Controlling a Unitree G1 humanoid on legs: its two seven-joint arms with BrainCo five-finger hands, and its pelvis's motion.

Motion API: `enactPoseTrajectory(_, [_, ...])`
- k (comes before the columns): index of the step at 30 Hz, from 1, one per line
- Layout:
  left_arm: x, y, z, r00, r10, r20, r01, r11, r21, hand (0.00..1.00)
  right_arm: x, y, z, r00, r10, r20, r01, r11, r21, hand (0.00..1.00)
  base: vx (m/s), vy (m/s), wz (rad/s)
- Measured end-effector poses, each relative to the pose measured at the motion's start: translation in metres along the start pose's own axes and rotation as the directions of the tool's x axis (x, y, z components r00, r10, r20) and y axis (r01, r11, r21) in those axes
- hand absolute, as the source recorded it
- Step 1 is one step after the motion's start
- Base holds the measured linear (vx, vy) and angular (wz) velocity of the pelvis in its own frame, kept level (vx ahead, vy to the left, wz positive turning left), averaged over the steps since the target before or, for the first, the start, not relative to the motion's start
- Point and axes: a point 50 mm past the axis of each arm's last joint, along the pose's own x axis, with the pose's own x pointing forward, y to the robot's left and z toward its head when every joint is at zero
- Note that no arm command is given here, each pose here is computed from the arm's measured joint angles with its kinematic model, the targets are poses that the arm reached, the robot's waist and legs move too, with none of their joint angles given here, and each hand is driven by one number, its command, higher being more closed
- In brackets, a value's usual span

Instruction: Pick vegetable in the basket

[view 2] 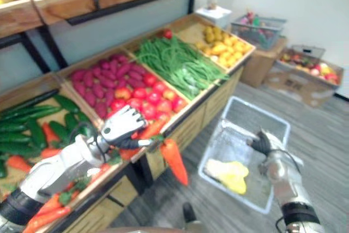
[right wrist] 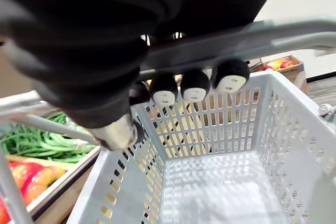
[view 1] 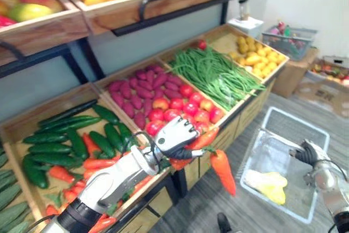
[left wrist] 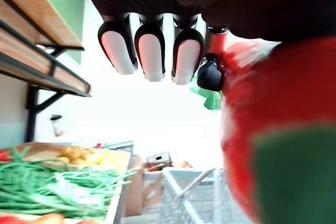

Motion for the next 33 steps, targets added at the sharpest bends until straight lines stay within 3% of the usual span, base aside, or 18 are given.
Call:
enactPoseTrajectory(14, [0.043, -0.023, 0.032, 0.995, 0.032, 0.096, -0.017, 0.988, -0.151, 1.0, 0.009, 0.008, 0.091, 0.916, 0.121, 0.383, -0.088, 0.991, -0.103, 1.0, 0.0, -0.002, -0.28])
enactPoseTrajectory(25, [0.062, -0.046, 0.041, 1.0, 0.004, 0.025, 0.003, 0.965, -0.261, 1.0, 0.003, -0.003, 0.113, 0.878, 0.086, 0.47, -0.065, 0.996, -0.061, 1.0, -0.01, -0.009, -0.06])
enactPoseTrajectory(33, [0.074, -0.063, 0.041, 0.997, -0.036, -0.066, 0.013, 0.948, -0.319, 1.0, 0.005, -0.009, 0.112, 0.892, 0.077, 0.445, -0.079, 0.997, -0.015, 1.0, -0.01, -0.004, 0.01])
